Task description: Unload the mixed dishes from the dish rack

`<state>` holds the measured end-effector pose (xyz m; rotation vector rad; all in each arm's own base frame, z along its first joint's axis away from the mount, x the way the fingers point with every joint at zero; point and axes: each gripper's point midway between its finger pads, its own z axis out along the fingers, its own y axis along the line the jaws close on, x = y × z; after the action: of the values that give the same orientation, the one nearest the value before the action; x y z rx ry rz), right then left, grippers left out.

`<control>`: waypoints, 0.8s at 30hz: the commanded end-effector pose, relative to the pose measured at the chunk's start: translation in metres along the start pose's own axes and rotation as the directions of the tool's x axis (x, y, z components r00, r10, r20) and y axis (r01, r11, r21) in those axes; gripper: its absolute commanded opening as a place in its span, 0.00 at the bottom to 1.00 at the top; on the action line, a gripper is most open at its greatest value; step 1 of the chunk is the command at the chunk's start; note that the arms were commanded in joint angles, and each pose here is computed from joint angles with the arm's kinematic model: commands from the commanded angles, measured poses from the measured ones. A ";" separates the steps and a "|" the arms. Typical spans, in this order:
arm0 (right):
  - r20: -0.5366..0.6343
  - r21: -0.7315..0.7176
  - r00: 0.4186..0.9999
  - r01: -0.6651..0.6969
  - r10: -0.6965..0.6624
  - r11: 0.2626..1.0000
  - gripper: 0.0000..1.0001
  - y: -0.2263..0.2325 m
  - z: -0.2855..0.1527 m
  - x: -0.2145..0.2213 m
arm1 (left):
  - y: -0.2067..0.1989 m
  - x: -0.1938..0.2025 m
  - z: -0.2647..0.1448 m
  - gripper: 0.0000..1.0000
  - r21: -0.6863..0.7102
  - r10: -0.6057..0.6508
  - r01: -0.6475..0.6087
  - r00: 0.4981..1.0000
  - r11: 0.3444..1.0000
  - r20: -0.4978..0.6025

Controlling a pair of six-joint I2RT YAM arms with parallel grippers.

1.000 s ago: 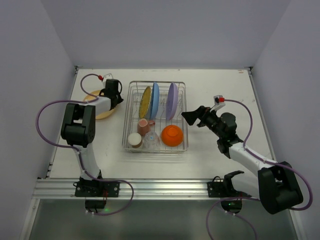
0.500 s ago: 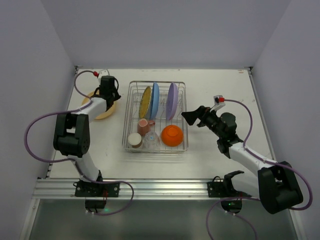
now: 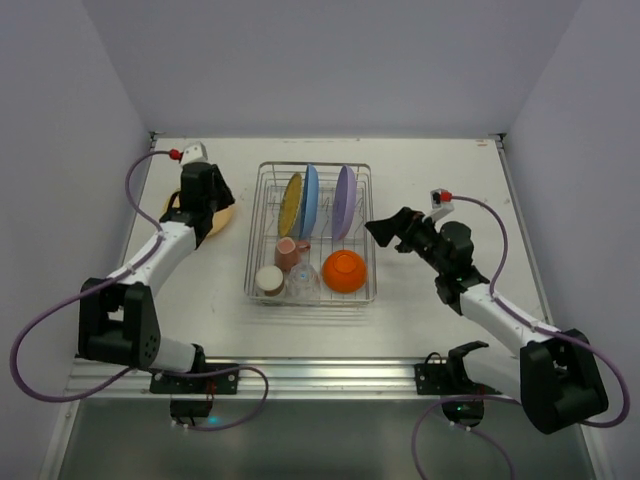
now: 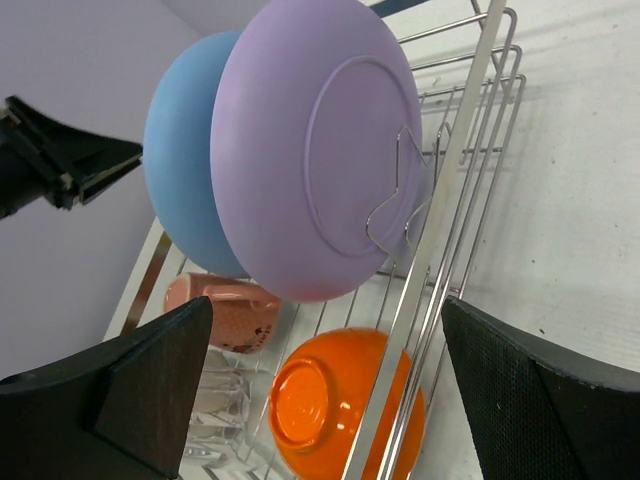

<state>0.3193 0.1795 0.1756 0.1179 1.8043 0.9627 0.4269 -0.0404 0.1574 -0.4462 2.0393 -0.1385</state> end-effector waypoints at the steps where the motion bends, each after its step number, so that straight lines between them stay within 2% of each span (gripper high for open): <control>1: 0.038 0.046 0.999 -0.031 0.030 0.998 0.99 0.017 0.001 -0.028 | -0.014 -0.005 -0.020 0.40 0.113 0.004 -0.006 1.000 0.994 0.017; 4: 0.026 0.137 1.000 -0.010 0.007 0.991 0.99 0.011 -0.002 -0.027 | -0.020 -0.002 -0.031 0.42 0.163 0.014 -0.016 1.000 0.986 0.012; 6: 0.012 0.158 1.000 -0.003 0.001 0.987 0.99 0.011 -0.002 -0.022 | -0.030 -0.012 -0.040 0.44 0.229 0.014 -0.031 0.997 0.973 0.073; 8: 0.046 0.214 0.998 -0.044 0.035 0.976 0.99 0.001 -0.003 -0.021 | -0.031 -0.015 -0.047 0.47 0.258 0.020 -0.048 0.994 0.965 0.110; 10: 0.097 0.258 0.993 -0.085 0.062 0.962 0.99 -0.010 -0.009 -0.014 | -0.037 -0.016 -0.057 0.52 0.310 0.020 -0.065 0.989 0.948 0.144; 11: 0.189 0.295 0.979 -0.132 0.078 0.946 0.99 -0.019 -0.011 -0.025 | -0.041 -0.016 -0.062 0.54 0.338 0.021 -0.073 0.988 0.938 0.156; 13: 0.274 0.338 0.951 -0.235 0.144 0.911 0.99 -0.034 -0.019 -0.019 | -0.043 -0.012 -0.063 0.61 0.369 0.024 -0.089 0.984 0.925 0.178; 14: 0.320 0.304 0.935 -0.252 0.151 0.919 0.99 -0.028 -0.020 -0.029 | -0.045 -0.009 -0.064 0.62 0.385 0.029 -0.098 0.983 0.918 0.182; 21: 0.303 0.309 0.942 -0.241 0.145 0.920 0.99 -0.024 -0.015 -0.022 | -0.043 0.023 -0.058 0.68 0.431 0.046 -0.118 0.984 0.895 0.173; 23: 0.279 0.279 0.956 -0.174 0.093 0.945 0.99 -0.015 -0.014 -0.024 | -0.046 0.021 -0.064 0.70 0.462 0.039 -0.132 0.978 0.877 0.206; 24: 0.272 0.267 0.960 -0.141 0.066 0.953 0.99 -0.011 -0.016 -0.026 | -0.045 0.024 -0.068 0.75 0.468 0.034 -0.134 0.976 0.873 0.215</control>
<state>0.3140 0.1508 0.1564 0.5494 1.8060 0.7047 0.3694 -0.0890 0.1555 -0.1373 1.8798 -0.4740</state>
